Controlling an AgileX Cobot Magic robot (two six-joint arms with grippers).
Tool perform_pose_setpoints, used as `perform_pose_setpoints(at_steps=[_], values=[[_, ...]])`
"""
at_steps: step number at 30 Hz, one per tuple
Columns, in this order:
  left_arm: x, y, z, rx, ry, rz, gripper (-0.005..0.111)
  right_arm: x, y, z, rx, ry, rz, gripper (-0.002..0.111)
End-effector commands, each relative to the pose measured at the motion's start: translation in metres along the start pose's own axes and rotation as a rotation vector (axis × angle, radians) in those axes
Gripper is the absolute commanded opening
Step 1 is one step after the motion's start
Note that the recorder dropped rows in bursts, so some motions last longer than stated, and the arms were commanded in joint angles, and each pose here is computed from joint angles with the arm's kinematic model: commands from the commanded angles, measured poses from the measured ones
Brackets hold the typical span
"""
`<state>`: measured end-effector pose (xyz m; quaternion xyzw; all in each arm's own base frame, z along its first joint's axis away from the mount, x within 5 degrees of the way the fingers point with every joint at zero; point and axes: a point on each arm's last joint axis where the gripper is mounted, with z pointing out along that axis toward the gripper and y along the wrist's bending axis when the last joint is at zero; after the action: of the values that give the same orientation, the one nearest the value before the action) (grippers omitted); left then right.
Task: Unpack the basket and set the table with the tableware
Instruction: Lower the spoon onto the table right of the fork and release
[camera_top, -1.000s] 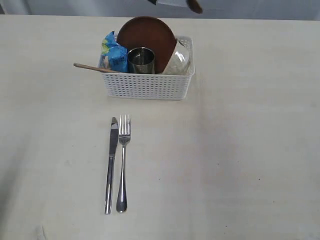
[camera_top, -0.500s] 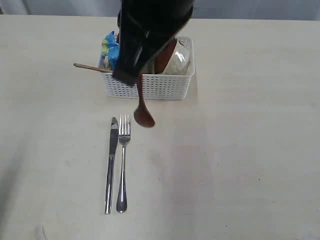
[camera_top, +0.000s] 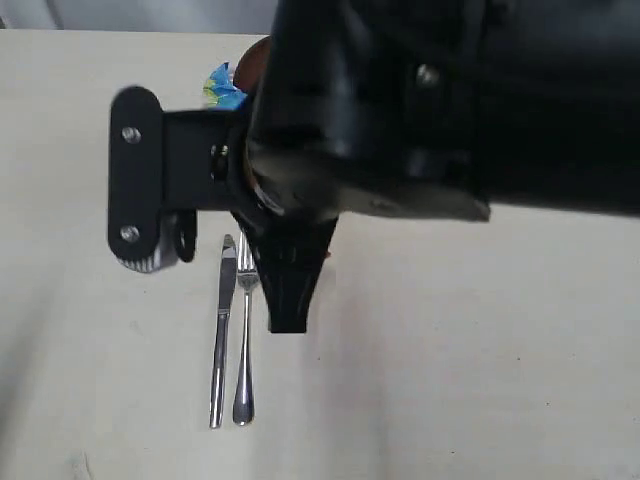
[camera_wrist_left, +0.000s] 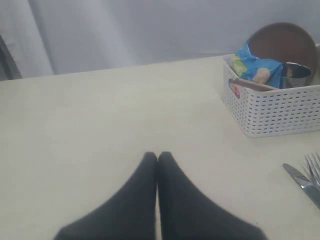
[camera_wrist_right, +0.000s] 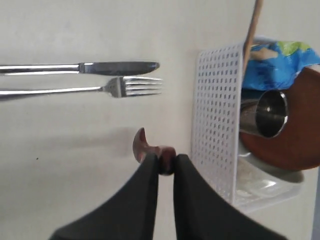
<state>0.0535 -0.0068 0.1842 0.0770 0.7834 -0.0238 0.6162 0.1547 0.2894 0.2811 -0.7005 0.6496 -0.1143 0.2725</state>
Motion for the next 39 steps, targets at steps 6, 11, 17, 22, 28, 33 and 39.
perform_pose_setpoints(at_steps=[6,11,17,22,28,33,39], values=[[0.0,0.0,0.0,-0.003,-0.009,-0.003,0.0,0.015,0.014,0.017,0.063,-0.028,0.008,0.0],[0.0,0.0,0.0,-0.003,-0.009,-0.003,0.0,0.015,0.024,0.025,0.045,-0.095,-0.002,0.0],[0.0,0.0,0.0,-0.003,-0.009,-0.003,0.0,0.03,0.041,0.038,0.016,-0.044,-0.027,0.0],[0.0,0.0,0.0,-0.003,-0.009,-0.003,0.0,0.018,0.052,0.036,-0.005,-0.123,-0.055,0.0],[0.0,0.0,0.0,-0.003,-0.009,-0.003,0.0,0.02,0.063,0.054,-0.041,-0.038,-0.083,0.0],[0.0,0.0,0.0,-0.003,-0.009,-0.003,0.0,0.014,0.071,0.057,-0.061,-0.066,-0.093,0.0],[0.0,0.0,0.0,-0.003,-0.009,-0.003,0.0,0.014,0.076,0.062,-0.093,-0.046,-0.068,0.0]])
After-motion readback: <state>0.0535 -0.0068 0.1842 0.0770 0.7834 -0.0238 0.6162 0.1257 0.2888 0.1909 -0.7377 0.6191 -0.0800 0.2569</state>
